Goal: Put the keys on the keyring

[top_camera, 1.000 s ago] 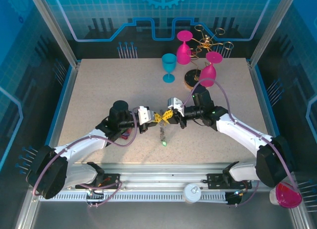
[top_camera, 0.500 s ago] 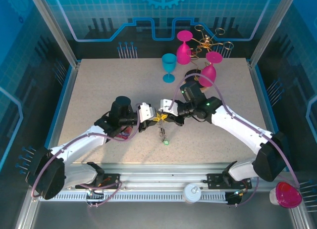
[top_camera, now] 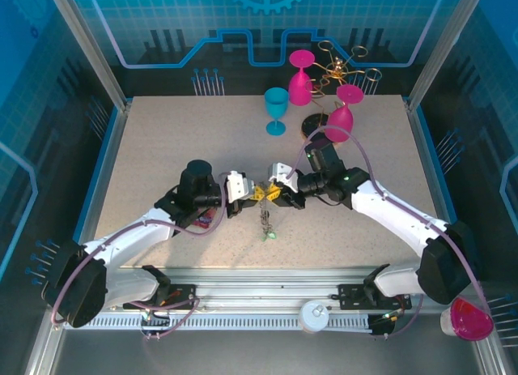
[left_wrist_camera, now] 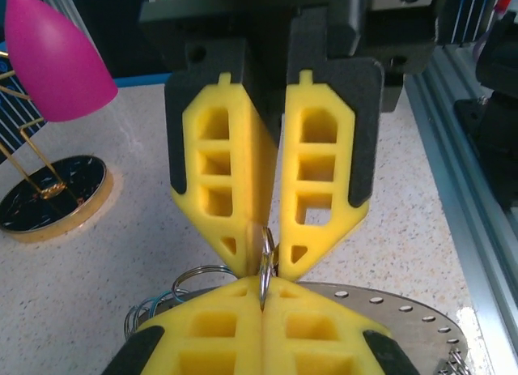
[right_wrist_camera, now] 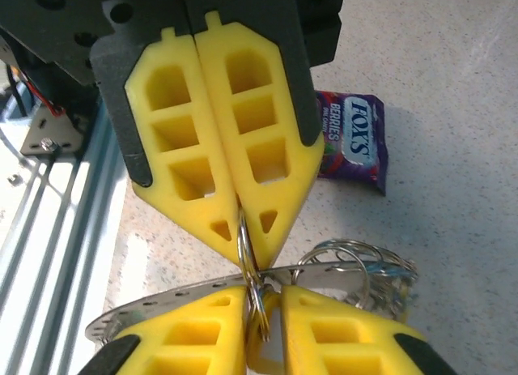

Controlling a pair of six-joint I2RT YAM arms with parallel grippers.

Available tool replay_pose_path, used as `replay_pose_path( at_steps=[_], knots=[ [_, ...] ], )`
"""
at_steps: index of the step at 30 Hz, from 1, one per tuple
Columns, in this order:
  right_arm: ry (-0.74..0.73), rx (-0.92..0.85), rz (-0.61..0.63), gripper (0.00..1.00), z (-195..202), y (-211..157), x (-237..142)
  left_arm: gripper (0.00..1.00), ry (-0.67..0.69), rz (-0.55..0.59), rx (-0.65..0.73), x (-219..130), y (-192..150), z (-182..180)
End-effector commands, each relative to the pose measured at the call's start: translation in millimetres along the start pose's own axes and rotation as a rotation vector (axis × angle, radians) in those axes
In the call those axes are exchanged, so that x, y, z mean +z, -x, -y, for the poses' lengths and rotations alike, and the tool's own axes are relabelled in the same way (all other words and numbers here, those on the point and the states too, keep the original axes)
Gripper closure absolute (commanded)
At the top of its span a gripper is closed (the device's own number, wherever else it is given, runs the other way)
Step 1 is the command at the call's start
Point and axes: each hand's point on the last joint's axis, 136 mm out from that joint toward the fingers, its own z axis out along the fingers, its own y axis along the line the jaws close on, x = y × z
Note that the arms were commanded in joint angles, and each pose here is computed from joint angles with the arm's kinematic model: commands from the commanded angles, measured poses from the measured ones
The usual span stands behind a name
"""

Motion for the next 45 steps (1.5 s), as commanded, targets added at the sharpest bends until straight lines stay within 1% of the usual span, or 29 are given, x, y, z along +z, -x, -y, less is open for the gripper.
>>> replay_pose_path(
  at_steps=[1, 4, 5, 6, 7, 11, 15, 16, 17, 18, 21, 25, 30, 31, 35, 39, 42, 44, 45],
  knots=[
    [0.037, 0.004, 0.113, 0.85, 0.5, 17.9, -1.7, 1.00, -0.052, 0.141, 0.055, -3.4, 32.8, 8.5],
    [0.046, 0.003, 0.166, 0.87, 0.7, 26.0, -6.3, 1.00, -0.060, 0.136, 0.044, -1.9, 30.4, 9.1],
    [0.045, -0.001, 0.174, 0.90, 0.7, 28.0, -7.7, 1.00, -0.059, 0.133, 0.043, -1.7, 29.3, 9.3],
    [0.046, -0.001, 0.174, 0.98, 0.1, 28.7, -8.8, 1.00, -0.055, 0.130, 0.042, -1.7, 28.5, 8.4],
    [0.047, 0.000, 0.167, 1.00, -0.1, 28.2, -9.8, 1.00, -0.049, 0.129, 0.046, -1.9, 28.2, 7.8],
    [0.058, 0.024, 0.128, 1.00, -4.2, 14.7, -9.3, 1.00, -0.021, 0.153, 0.062, -3.6, 32.4, 4.3],
    [0.060, 0.039, 0.165, 1.00, -5.7, 17.8, -11.3, 1.00, -0.035, 0.174, 0.038, -2.2, 34.0, 4.9],
    [0.052, 0.037, 0.177, 0.90, -4.7, 21.3, -12.8, 1.00, -0.038, 0.172, 0.034, -1.3, 33.0, 5.3],
    [0.041, 0.032, 0.184, 0.77, -3.5, 23.7, -14.7, 1.00, -0.038, 0.169, 0.031, -1.0, 31.9, 5.0],
    [0.032, 0.021, 0.193, 0.70, -3.4, 26.6, -16.6, 1.00, -0.037, 0.166, 0.032, -0.8, 31.1, 4.9],
    [0.017, -0.007, 0.212, 0.68, -3.9, 34.0, -23.5, 1.00, -0.040, 0.151, 0.033, -0.5, 28.5, 5.6],
    [0.023, -0.024, 0.231, 0.73, -6.1, 40.8, -26.4, 1.00, -0.044, 0.140, 0.030, 0.9, 25.0, 5.9],
    [0.035, -0.022, 0.215, 0.86, -5.1, 37.5, -20.1, 1.00, -0.046, 0.154, 0.030, 1.0, 28.3, 5.5],
    [0.036, -0.016, 0.209, 0.86, -4.4, 35.1, -18.3, 1.00, -0.045, 0.157, 0.032, 0.5, 29.8, 5.1],
    [0.024, -0.011, 0.175, 0.77, -3.0, 23.9, -14.4, 1.00, -0.045, 0.153, 0.033, -0.1, 29.6, 5.7],
    [0.017, -0.011, 0.147, 0.75, -4.3, 15.4, -13.9, 1.00, -0.047, 0.148, 0.031, -0.1, 28.3, 6.4],
    [0.007, -0.020, 0.127, 0.78, -2.6, 13.6, -12.3, 1.00, -0.053, 0.153, 0.031, 0.2, 29.1, 6.6],
    [0.011, -0.030, 0.125, 0.82, -2.9, 16.1, -10.9, 1.00, -0.056, 0.159, 0.031, 0.2, 31.3, 6.5],
    [0.016, -0.035, 0.121, 0.87, -3.5, 17.2, -9.3, 1.00, -0.057, 0.162, 0.032, 0.3, 32.0, 6.5]
  ],
)
